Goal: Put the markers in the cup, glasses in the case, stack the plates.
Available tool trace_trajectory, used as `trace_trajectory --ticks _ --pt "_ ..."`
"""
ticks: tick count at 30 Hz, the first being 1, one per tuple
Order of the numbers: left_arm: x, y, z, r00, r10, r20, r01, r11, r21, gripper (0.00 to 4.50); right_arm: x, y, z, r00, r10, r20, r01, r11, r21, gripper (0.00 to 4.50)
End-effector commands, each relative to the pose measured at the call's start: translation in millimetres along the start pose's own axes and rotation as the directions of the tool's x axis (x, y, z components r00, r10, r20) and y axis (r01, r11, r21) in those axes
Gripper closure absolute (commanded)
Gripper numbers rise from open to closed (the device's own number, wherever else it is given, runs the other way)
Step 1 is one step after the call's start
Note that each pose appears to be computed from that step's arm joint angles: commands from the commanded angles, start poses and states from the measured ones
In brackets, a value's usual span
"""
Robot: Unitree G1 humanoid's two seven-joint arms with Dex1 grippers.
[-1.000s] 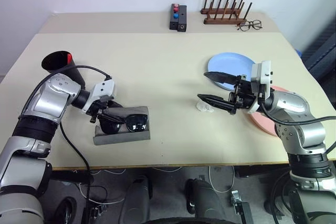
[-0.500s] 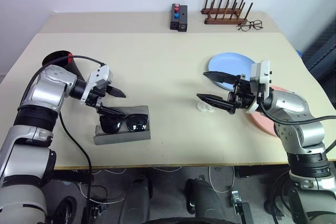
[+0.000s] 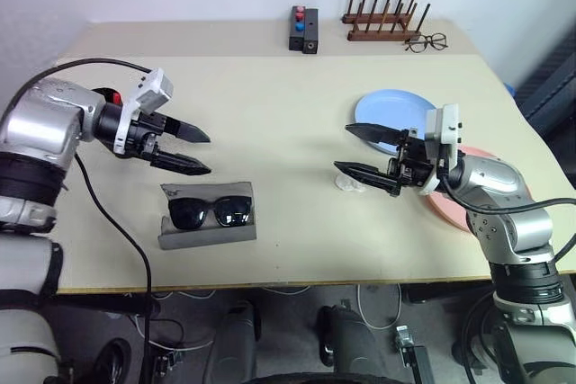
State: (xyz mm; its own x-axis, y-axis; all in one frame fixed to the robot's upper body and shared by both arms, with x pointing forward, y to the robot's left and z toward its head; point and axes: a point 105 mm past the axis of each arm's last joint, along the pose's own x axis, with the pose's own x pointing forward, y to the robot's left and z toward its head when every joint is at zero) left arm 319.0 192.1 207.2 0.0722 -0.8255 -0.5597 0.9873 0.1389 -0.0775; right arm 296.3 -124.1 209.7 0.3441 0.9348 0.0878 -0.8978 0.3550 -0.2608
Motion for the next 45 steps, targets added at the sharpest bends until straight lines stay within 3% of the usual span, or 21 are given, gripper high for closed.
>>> trace_trajectory --ticks 1,4,9,18,25,29,37,45 --pt "6.5 -14.5 -2.8 0.997 -0.071 -0.028 0.072 0.997 0.005 0.04 1.1 -0.3 12.0 1.0 0.005 0.031 -0.004 0.999 -0.045 1.09" --pt "12.3 -19.2 -21.4 0.989 -0.086 -0.124 0.093 0.994 0.05 0.04 1.2 0.1 12.1 0.999 0.006 0.031 -0.005 0.999 -0.044 1.09" --pt "18.0 -19.6 -37.7 0.979 -0.093 -0.183 0.11 0.991 0.083 0.04 0.8 -0.2 11.9 1.0 0.006 0.028 -0.005 0.999 -0.044 1.09" --pt "24.0 -1.9 -60.7 0.974 -0.014 -0.225 0.057 0.981 0.187 0.04 1.2 0.2 12.6 1.0 0.005 0.031 -0.003 0.999 -0.046 1.09" --pt "24.9 14.7 -48.6 0.993 0.036 -0.114 -0.013 0.982 0.19 0.04 1.8 1.6 11.7 0.999 0.004 0.032 -0.002 0.999 -0.044 1.09" --pt "27.0 17.0 -46.1 0.999 0.014 -0.034 -0.012 0.997 0.072 0.04 2.3 1.8 11.9 0.999 0.002 0.034 -0.001 0.999 -0.047 1.09" --pt "31.0 19.6 -62.0 0.992 0.012 -0.124 -0.001 0.996 0.09 0.04 1.2 2.6 12.9 0.999 -0.001 0.034 0.002 0.999 -0.05 1.09" --pt "25.5 21.5 -45.5 0.999 0.019 -0.042 -0.017 0.998 0.056 0.04 -0.3 1.9 14.3 0.999 -0.004 0.032 0.006 0.999 -0.05 1.09"
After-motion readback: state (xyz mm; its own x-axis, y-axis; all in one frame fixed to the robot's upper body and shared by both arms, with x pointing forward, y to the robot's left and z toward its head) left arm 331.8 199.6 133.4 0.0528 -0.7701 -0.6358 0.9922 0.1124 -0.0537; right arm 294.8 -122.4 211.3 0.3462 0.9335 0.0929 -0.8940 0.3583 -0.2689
